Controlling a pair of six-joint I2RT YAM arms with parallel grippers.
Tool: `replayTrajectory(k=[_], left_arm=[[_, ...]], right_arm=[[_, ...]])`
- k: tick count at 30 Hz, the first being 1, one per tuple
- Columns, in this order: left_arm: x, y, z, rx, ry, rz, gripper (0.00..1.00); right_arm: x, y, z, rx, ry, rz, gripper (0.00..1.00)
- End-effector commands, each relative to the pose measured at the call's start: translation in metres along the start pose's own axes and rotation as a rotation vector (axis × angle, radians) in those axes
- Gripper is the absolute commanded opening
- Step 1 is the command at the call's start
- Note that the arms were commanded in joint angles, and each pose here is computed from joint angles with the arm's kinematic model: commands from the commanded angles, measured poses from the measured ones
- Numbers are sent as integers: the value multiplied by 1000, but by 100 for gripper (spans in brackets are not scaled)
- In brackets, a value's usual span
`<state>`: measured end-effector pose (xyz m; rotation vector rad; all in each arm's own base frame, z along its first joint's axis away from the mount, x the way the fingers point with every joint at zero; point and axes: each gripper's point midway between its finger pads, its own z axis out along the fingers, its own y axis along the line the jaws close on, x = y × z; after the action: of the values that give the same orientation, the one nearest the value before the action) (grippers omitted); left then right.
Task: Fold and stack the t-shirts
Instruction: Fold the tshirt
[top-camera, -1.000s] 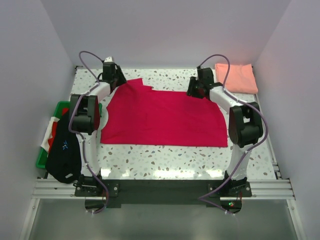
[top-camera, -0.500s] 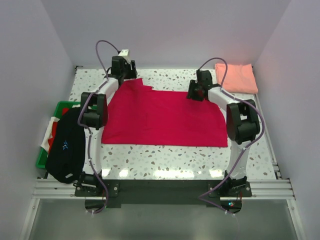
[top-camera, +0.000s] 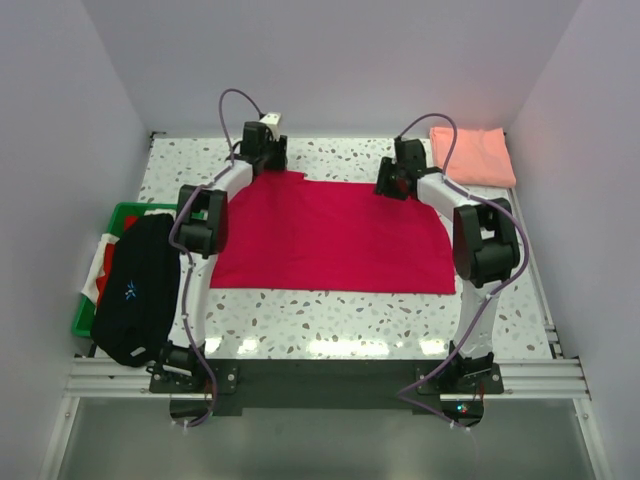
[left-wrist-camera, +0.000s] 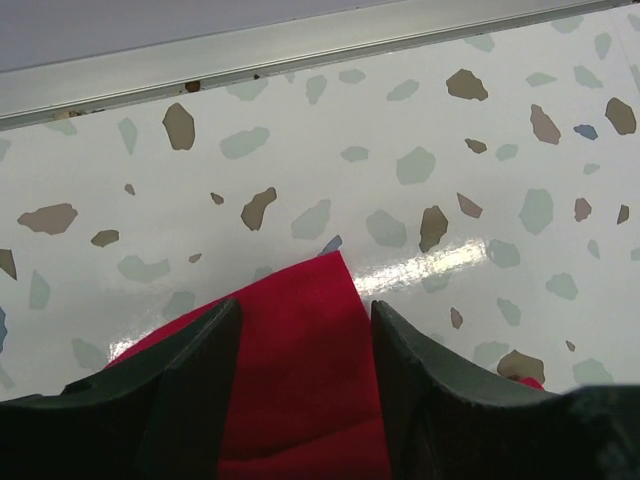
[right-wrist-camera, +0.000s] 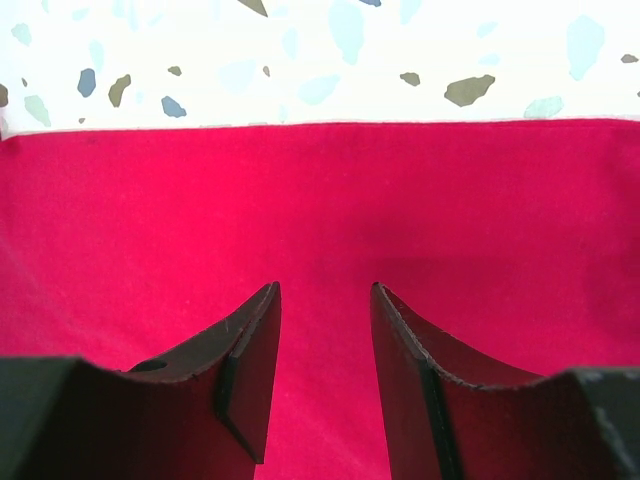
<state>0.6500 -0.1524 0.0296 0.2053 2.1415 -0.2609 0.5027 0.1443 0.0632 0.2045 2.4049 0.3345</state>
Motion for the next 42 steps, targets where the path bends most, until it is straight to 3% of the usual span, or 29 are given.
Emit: replayTrajectory(k=[1, 8, 14, 16, 23, 31, 37, 42], left_arm=[[-1, 3, 2, -33, 1, 7, 58], [10, 14, 2, -94, 18, -15, 23], [-9, 21, -3, -135, -44, -17, 5], [-32, 27, -9, -157, -112, -43, 0], [-47, 60, -17, -244, -158, -146, 0], [-44, 102, -28, -278, -181, -359, 0], [-58, 96, -31, -205, -214, -395, 0], [-67, 88, -35, -154, -240, -405, 0]], right_arm=[[-25, 9, -6, -46, -71, -2, 45], [-28, 9, -7, -56, -73, 2, 45], [-28, 7, -5, -55, -69, 7, 45], [-26, 7, -4, -56, -63, 8, 45], [-28, 3, -4, -45, -68, 8, 45], [-28, -3, -3, -34, -67, 14, 45], [-35, -15, -2, -16, -77, 30, 45], [-54, -53, -6, 46, -107, 95, 47]])
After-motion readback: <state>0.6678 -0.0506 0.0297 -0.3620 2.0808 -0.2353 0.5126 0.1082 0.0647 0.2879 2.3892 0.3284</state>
